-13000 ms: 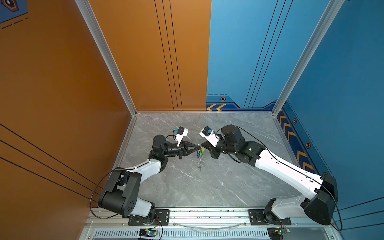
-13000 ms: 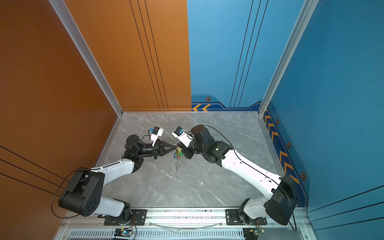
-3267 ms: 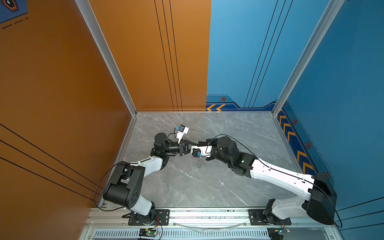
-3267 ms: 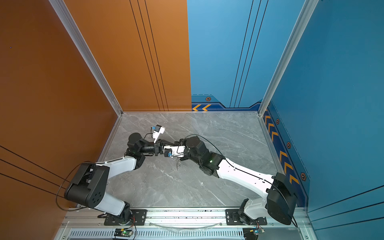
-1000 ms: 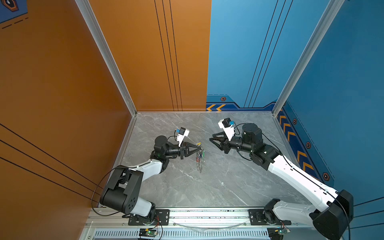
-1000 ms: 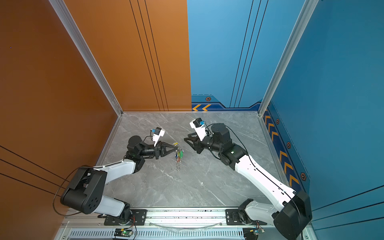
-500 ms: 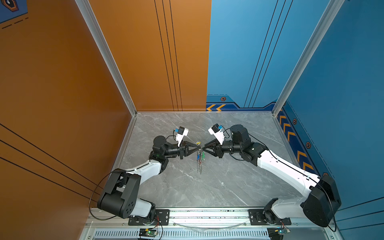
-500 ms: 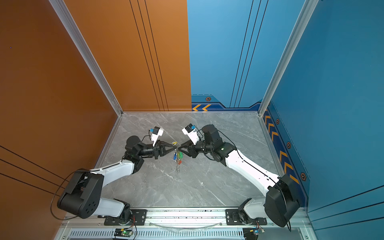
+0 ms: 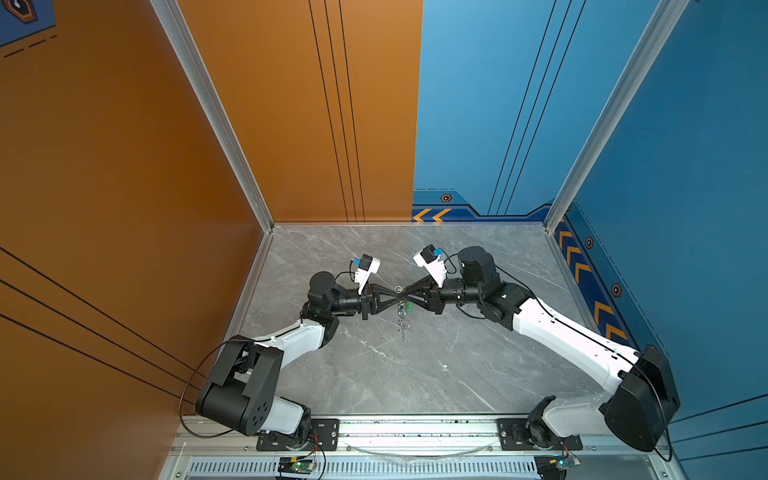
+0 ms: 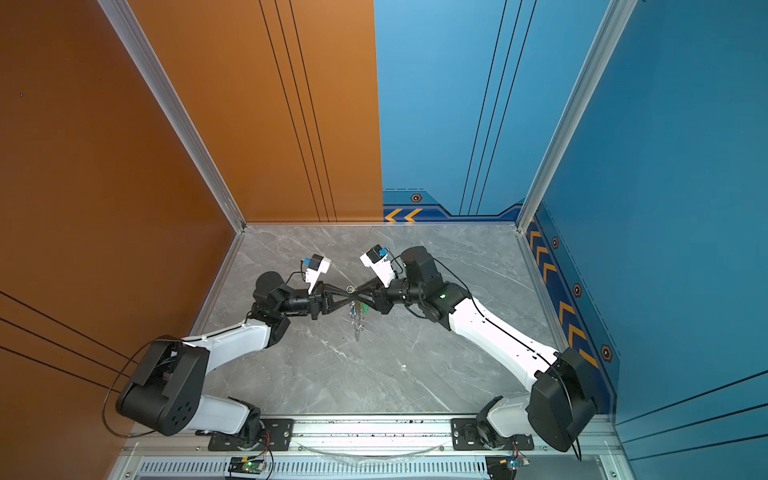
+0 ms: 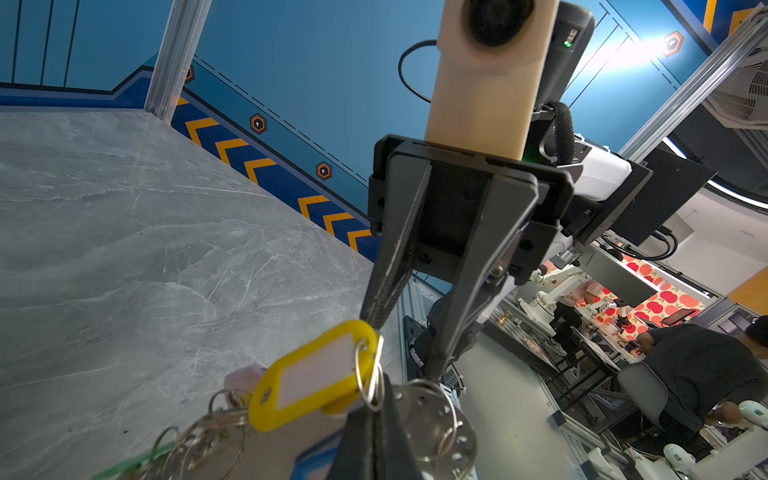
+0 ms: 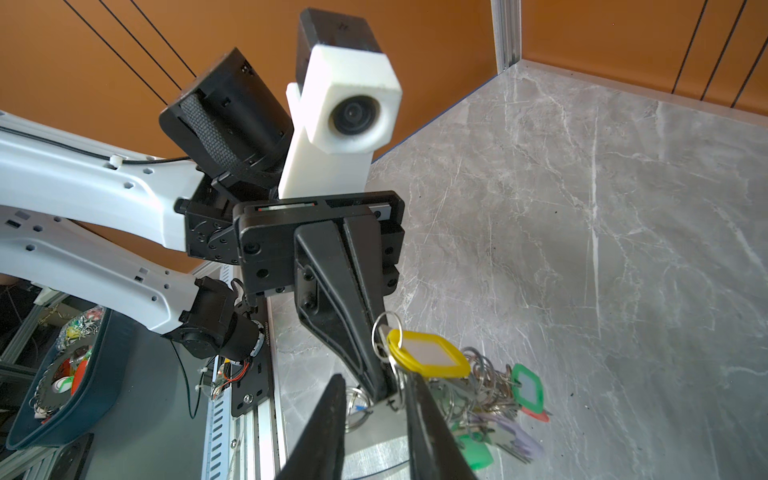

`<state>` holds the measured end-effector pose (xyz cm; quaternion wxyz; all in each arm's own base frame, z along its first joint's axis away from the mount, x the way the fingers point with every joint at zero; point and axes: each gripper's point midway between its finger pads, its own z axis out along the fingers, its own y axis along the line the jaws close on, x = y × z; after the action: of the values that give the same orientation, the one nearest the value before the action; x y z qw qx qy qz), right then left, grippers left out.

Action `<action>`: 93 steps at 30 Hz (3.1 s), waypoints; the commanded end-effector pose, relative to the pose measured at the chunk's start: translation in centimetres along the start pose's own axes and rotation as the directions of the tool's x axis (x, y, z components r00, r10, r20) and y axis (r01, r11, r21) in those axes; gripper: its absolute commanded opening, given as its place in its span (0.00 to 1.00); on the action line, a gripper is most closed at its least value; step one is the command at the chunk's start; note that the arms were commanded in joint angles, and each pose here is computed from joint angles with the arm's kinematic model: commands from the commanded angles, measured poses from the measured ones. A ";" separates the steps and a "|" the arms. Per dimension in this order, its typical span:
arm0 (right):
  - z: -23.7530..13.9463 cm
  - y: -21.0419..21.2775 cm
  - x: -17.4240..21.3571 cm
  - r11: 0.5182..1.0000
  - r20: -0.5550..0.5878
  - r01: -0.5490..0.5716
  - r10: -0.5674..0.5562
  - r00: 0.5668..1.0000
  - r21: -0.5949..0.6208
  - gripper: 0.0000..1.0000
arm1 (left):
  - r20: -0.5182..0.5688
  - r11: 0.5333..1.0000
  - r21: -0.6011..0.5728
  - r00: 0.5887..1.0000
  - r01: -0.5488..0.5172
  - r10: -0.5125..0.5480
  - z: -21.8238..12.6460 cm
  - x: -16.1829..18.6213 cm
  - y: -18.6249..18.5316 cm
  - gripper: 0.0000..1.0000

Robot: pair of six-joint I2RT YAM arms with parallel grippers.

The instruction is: Remove the keys from the keyring

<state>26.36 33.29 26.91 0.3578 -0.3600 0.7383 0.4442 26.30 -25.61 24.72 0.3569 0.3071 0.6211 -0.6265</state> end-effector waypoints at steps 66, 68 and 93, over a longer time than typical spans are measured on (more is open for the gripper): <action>-0.4 -1.7 0.4 0.982 0.028 -0.185 0.186 0.982 -0.047 0.20 | 0.062 0.992 -0.023 0.991 -0.120 0.121 -0.7 -2.6 -1.2 0.00; -0.4 -1.7 0.4 0.982 0.029 -0.185 0.187 0.982 -0.046 0.20 | 0.062 0.993 -0.024 0.991 -0.119 0.120 -0.8 -2.6 -1.1 0.00; 1.3 0.3 -1.9 0.980 0.064 -0.150 0.159 0.985 -0.134 0.22 | 0.042 0.996 -0.008 0.995 -0.090 0.090 0.1 -1.8 -0.7 0.00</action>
<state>27.41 33.70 25.80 0.3086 -0.2932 0.7471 0.5106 27.02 -24.95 25.46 0.3834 0.2974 0.6221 -0.6144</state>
